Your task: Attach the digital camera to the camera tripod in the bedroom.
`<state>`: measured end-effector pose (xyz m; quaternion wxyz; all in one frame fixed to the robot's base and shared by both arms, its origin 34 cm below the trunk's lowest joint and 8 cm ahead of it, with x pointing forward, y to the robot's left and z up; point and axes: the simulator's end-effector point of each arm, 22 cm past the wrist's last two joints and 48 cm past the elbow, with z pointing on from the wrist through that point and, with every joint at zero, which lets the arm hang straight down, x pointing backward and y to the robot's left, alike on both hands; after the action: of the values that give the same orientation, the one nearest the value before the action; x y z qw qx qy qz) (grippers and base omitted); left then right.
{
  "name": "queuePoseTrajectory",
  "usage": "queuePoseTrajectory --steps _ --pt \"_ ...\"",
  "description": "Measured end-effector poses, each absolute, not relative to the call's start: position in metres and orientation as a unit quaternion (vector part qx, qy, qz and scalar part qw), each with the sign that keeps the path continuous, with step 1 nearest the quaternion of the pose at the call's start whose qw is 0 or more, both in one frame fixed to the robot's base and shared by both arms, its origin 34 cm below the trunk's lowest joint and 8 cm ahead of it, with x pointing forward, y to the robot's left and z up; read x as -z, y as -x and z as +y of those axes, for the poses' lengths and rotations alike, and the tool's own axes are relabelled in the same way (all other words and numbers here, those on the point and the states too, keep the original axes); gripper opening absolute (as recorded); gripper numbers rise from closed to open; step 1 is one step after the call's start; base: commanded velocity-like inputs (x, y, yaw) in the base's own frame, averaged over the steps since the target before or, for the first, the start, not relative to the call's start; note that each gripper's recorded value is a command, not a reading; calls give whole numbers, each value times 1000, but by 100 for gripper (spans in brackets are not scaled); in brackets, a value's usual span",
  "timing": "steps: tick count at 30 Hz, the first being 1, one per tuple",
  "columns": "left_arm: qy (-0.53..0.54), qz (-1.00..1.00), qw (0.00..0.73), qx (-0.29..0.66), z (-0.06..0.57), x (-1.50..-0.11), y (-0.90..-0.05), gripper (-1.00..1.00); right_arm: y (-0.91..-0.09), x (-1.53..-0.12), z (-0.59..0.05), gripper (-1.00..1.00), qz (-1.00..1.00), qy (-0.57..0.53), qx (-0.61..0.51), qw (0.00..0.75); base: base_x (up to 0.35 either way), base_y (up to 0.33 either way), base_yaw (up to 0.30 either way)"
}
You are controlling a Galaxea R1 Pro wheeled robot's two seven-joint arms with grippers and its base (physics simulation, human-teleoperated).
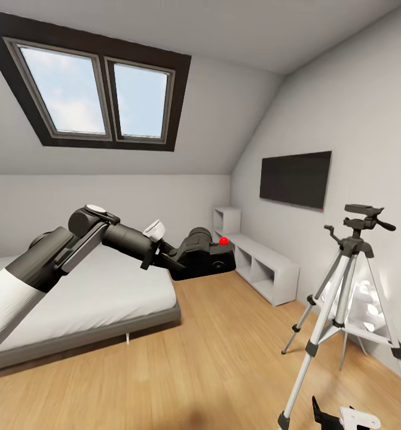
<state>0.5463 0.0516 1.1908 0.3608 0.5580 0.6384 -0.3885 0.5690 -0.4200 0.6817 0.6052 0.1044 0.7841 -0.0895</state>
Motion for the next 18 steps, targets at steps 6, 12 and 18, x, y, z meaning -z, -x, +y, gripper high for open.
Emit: queuePoseTrajectory --steps 6,12,18 --pt "-558 638 361 388 52 -1201 -547 -100 -569 -692 -420 100 784 -104 90 605 0 0 0" --pt "-558 638 361 388 52 -1211 -547 -100 -570 -702 -420 100 784 -104 90 605 0 0 0" --pt "-558 638 360 389 51 -1220 -547 -100 -570 -711 -420 100 784 -104 90 605 0 0 0"
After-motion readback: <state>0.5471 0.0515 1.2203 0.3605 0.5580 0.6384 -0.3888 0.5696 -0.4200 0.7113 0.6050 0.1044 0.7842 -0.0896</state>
